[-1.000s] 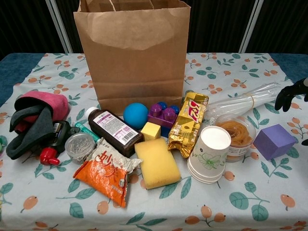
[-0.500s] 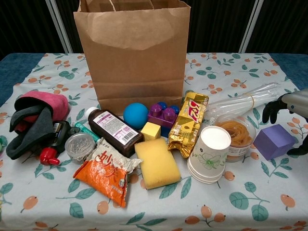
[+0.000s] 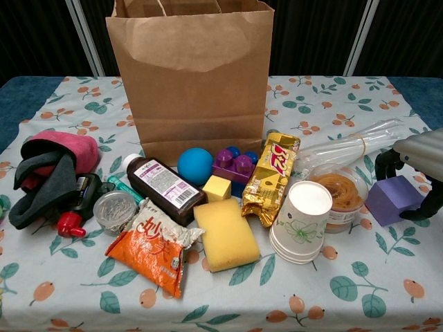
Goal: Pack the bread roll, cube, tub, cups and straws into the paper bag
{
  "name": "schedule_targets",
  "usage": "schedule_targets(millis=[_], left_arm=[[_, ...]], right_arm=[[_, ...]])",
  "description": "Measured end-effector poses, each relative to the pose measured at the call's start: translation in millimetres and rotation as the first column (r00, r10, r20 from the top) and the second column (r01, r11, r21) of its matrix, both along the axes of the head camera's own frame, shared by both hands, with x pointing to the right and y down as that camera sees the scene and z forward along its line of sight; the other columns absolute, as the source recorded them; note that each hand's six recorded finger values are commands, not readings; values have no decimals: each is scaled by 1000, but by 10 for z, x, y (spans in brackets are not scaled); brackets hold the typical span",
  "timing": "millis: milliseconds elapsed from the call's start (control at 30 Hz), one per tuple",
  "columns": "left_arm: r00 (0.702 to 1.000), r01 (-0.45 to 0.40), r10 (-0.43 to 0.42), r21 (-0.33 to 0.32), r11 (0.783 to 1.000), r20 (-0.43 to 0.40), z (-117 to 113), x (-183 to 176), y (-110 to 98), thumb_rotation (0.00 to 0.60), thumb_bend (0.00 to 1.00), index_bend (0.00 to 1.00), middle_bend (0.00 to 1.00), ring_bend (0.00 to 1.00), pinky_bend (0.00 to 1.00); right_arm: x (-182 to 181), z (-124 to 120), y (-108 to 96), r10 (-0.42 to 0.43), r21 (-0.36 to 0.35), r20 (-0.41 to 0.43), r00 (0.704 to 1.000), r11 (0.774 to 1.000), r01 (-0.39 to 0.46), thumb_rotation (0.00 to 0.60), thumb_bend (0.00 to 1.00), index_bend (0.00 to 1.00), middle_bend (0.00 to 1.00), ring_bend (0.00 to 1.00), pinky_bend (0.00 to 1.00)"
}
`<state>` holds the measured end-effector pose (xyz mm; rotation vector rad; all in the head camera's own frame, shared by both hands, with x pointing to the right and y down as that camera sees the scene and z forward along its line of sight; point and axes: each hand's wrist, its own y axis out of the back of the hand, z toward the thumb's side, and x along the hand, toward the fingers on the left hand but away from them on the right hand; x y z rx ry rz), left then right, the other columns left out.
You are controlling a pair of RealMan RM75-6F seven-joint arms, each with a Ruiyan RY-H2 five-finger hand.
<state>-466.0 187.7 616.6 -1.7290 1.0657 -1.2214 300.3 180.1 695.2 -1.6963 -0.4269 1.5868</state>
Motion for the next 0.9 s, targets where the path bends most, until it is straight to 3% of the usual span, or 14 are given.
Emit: schedule_targets(millis=[167, 267, 367, 500, 600, 667, 800, 900], left_arm=[[1000, -9, 9, 7, 1000, -7, -35, 33, -21, 600, 128, 204, 260, 177, 266], [1000, -14, 15, 4, 1000, -9, -37, 51, -33, 600, 128, 204, 260, 177, 266], [1000, -19, 19, 4, 1000, -15, -34, 76, -47, 600, 128, 204, 260, 177, 266], [1000, -22, 22, 2, 1000, -21, -33, 96, -45, 600, 128, 204, 260, 177, 266], [1000, -21, 21, 4, 1000, -19, -44, 90, -42, 600, 128, 204, 260, 177, 266], [1000, -19, 19, 4, 1000, -16, -49, 81, -46, 600, 128, 204, 260, 177, 265], [1000, -17, 17, 6, 1000, -9, -55, 65, -67, 600, 127, 204, 260, 177, 265], [1000, -17, 17, 7, 1000, -5, -56, 53, -88, 600, 128, 204, 260, 177, 265]], right_arm=[[-106, -286, -152, 8, 83, 71, 997, 996, -14, 600, 176, 552, 488, 323, 401], [-239, -629, -373, 5, 175, 145, 989, 984, -31, 600, 177, 552, 489, 323, 401], [-436, -1021, -694, -9, 289, 238, 971, 955, -63, 600, 178, 552, 489, 323, 401], [-798, -1521, -1210, -61, 444, 362, 930, 889, -114, 600, 181, 552, 488, 323, 401], [-1124, -1750, -1524, -98, 507, 435, 895, 848, -154, 600, 183, 552, 487, 323, 401], [-1306, -1768, -1656, -103, 515, 460, 882, 840, -171, 600, 184, 552, 487, 323, 401], [-1660, -1603, -1817, -94, 499, 473, 876, 848, -179, 600, 180, 553, 471, 320, 395], [-1867, -1464, -1848, -84, 474, 479, 874, 863, -177, 600, 98, 446, 393, 236, 308]])
